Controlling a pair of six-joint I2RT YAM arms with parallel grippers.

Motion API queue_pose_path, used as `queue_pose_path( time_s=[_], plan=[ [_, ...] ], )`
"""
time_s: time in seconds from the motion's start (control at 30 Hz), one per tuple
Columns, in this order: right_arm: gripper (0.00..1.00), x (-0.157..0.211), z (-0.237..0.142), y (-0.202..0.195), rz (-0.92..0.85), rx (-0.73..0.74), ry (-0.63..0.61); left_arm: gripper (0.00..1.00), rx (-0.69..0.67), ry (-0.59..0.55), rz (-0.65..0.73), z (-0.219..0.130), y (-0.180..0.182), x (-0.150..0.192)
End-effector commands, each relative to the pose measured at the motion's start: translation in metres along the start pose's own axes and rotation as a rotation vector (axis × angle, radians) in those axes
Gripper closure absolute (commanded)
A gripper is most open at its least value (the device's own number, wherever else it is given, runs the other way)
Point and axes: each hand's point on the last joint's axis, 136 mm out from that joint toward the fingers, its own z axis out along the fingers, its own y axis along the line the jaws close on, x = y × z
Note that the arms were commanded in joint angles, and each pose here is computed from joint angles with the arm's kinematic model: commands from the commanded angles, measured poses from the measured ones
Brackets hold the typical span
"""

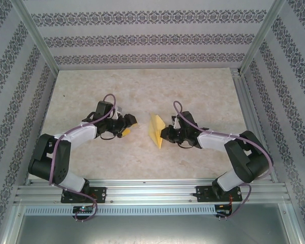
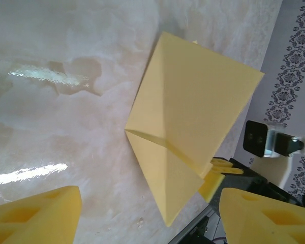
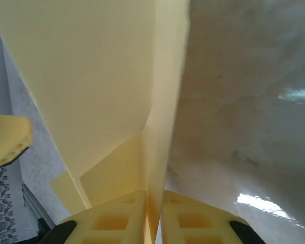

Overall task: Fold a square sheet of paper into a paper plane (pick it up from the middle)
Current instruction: Move a paper plane to the center of the table.

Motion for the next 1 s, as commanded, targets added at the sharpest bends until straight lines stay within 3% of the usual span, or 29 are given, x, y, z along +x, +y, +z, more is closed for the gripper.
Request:
queue_pose_path(
  time_s=[0.0, 0.17, 0.23, 0.37, 0.57, 0.63, 0.97],
  plan=[
    [0.84, -0.004, 0.0, -0.007, 0.013, -0.033, -0.012, 0.27, 0.036, -0.004, 0.053, 0.0, -0.017, -0.003],
    [0.84, 0.0, 0.001, -0.013, 0.001, -0.02, 0.008, 0.32, 0.016, 0.044, 0.081, 0.014, -0.02, 0.002],
    [0.84, 0.002, 0.002, -0.015, -0.009, -0.003, 0.024, 0.41, 0.012, 0.076, 0.094, 0.025, -0.023, 0.007],
    [0.84, 0.001, 0.0, -0.021, -0.038, 0.051, 0.027, 0.68, -0.064, 0.152, 0.076, 0.056, -0.017, 0.015],
    [0.84, 0.001, 0.001, -0.017, -0.071, 0.066, 0.036, 0.96, -0.134, 0.242, 0.039, 0.096, -0.01, 0.029],
    [0.84, 0.001, 0.002, -0.015, -0.074, 0.064, 0.04, 1.0, -0.145, 0.259, 0.037, 0.105, -0.007, 0.034],
    [0.83, -0.001, 0.012, 0.0, -0.102, 0.023, 0.048, 1.0, -0.262, 0.26, 0.001, 0.116, 0.028, 0.044]
  ],
)
